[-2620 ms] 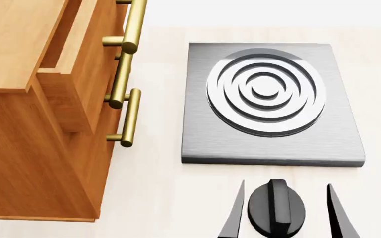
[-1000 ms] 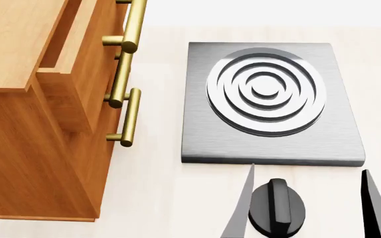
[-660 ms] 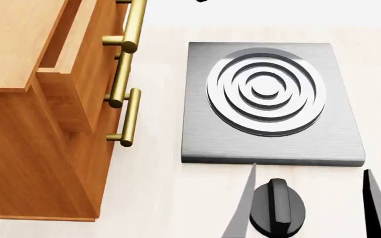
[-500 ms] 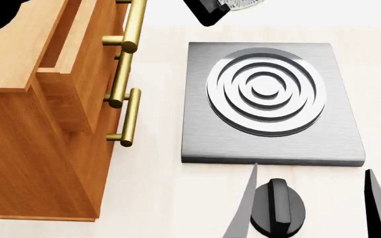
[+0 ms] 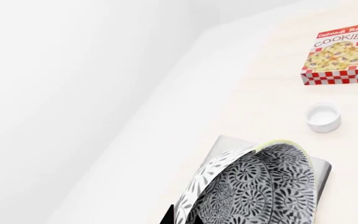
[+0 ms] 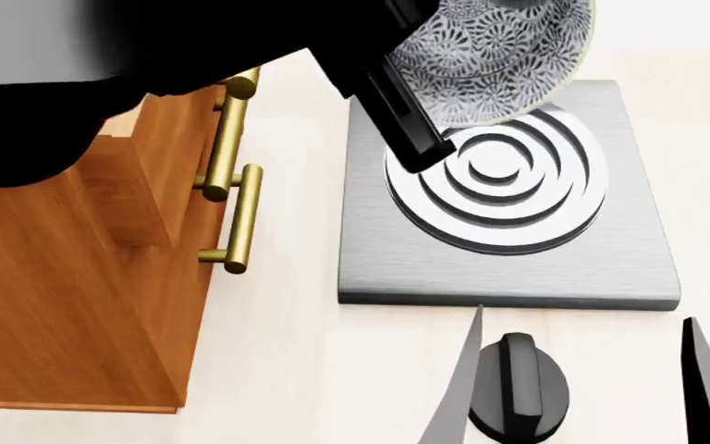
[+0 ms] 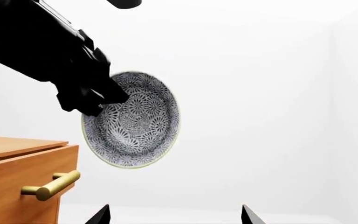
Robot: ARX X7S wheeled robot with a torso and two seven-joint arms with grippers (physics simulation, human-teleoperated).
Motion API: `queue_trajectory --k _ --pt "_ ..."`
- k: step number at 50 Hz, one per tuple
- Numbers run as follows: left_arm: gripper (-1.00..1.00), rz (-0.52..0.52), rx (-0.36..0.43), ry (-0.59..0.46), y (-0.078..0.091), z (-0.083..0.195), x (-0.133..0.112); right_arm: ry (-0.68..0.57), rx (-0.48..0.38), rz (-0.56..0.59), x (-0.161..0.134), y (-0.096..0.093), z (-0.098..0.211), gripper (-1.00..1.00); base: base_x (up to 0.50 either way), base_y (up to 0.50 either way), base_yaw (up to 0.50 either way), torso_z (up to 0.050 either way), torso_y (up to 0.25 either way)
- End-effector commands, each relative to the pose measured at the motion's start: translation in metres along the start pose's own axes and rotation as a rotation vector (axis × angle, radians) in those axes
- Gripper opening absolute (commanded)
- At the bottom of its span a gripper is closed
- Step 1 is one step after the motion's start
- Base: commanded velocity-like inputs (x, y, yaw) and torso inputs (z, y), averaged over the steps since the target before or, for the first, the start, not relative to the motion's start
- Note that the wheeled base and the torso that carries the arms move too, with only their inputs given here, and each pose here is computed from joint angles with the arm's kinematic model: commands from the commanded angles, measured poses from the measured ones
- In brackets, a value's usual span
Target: Pick the akita bowl on the wooden cabinet and place it on the plate.
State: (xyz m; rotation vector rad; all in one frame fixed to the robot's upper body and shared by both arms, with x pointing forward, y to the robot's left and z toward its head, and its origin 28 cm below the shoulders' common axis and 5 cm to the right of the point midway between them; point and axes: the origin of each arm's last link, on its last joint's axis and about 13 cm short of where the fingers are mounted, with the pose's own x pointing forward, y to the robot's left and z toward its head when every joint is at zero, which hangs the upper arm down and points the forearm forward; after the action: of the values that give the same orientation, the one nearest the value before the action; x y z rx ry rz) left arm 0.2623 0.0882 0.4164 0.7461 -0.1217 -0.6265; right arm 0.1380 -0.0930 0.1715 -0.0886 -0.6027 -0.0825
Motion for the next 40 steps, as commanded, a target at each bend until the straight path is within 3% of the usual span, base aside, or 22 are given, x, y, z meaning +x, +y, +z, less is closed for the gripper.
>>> queue_trajectory --k 1,13,16,20,25,40 --pt "-1.0 -0.004 0.016 -0.02 -0.004 -0.002 0.0 0.002 0.0 -0.001 0.0 0.0 0.0 1.0 0.0 0.0 0.0 0.0 0.0" --pt "-1.0 -0.015 0.044 -0.038 -0.002 -0.009 0.0 0.0 -0.002 -0.001 0.001 0.0 0.0 1.0 0.0 0.0 0.0 0.0 0.001" --pt "-1.0 -0.016 0.051 -0.088 -0.002 -0.01 -0.001 0.001 -0.002 -0.002 0.001 -0.001 0.0 1.0 0.0 0.0 0.0 0.0 0.0" --pt "-1.0 -0.014 0.054 -0.061 -0.001 -0.013 -0.002 0.001 -0.003 0.0 0.0 0.0 0.0 1.0 0.0 0.0 0.0 0.0 0.0" --pt "-1.0 -0.077 0.064 -0.091 -0.003 -0.016 -0.004 0.001 -0.004 -0.001 0.0 0.0 0.0 1.0 0.0 0.0 0.0 0.0 0.0" --pt "-1.0 -0.109 0.081 -0.114 -0.008 -0.022 -0.009 0.004 -0.006 -0.008 0.0 -0.001 -0.001 1.0 0.0 0.0 0.0 0.0 0.001"
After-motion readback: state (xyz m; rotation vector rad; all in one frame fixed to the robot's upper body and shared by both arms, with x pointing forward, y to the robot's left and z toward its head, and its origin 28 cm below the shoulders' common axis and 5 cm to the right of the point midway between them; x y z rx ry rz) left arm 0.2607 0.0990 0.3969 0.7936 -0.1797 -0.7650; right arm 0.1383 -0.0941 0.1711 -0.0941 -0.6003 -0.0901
